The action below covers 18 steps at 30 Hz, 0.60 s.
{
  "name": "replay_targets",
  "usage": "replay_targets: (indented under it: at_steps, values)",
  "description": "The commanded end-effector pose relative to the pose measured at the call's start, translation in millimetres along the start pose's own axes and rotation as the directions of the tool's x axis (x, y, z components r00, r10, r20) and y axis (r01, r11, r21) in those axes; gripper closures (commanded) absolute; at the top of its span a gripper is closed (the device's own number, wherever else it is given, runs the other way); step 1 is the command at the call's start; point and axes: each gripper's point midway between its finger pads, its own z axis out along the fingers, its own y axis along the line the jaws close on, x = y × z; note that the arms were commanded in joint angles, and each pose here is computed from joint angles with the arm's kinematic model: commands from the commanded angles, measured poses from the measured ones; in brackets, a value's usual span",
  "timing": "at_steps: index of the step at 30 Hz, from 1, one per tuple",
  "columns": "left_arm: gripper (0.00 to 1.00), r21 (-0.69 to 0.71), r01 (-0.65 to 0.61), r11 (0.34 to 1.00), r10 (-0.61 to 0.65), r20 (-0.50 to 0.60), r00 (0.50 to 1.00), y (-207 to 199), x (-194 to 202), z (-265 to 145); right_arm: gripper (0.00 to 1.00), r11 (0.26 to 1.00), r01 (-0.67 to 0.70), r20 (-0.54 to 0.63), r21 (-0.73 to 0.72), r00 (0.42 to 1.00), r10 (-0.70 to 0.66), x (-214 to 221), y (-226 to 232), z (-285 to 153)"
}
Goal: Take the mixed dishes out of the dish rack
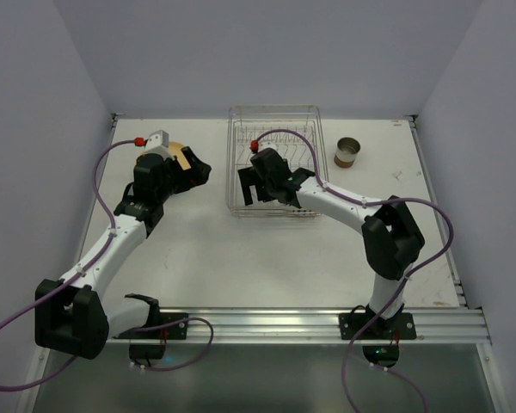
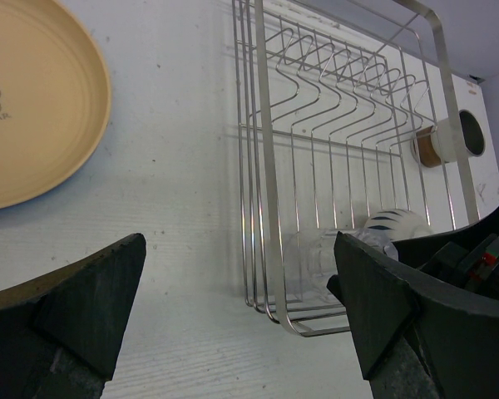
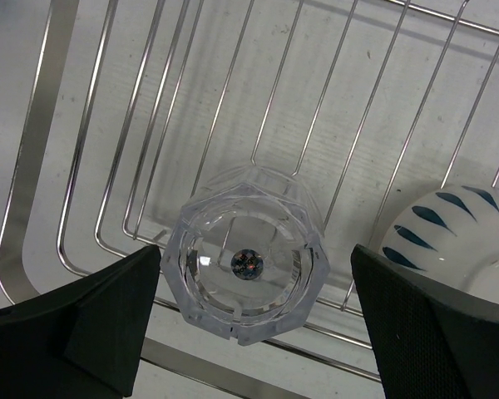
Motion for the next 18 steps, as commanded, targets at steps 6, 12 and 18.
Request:
replay_targets:
  at_steps: [6,12,18]
  values:
    - [0.00,0.026,-0.027,0.999,0.025,0.051,0.998,-10.7,-16.2,-2.2,0.09,1.000,-0.018,0.022,0.008,1.000,0.018,-11.6,3.9,-3.2]
    - [0.00,0.025,-0.027,0.999,0.025,0.050,0.998,-10.3,-15.6,-2.1,0.40,1.000,-0.008,0.006,0.005,1.000,0.008,-8.9,4.1,-1.1]
    - [0.00,0.025,-0.025,0.999,0.024,0.050,0.998,-10.3,-15.6,-2.1,0.58,1.000,-0.005,0.002,0.001,1.000,0.005,-8.6,5.6,-1.2]
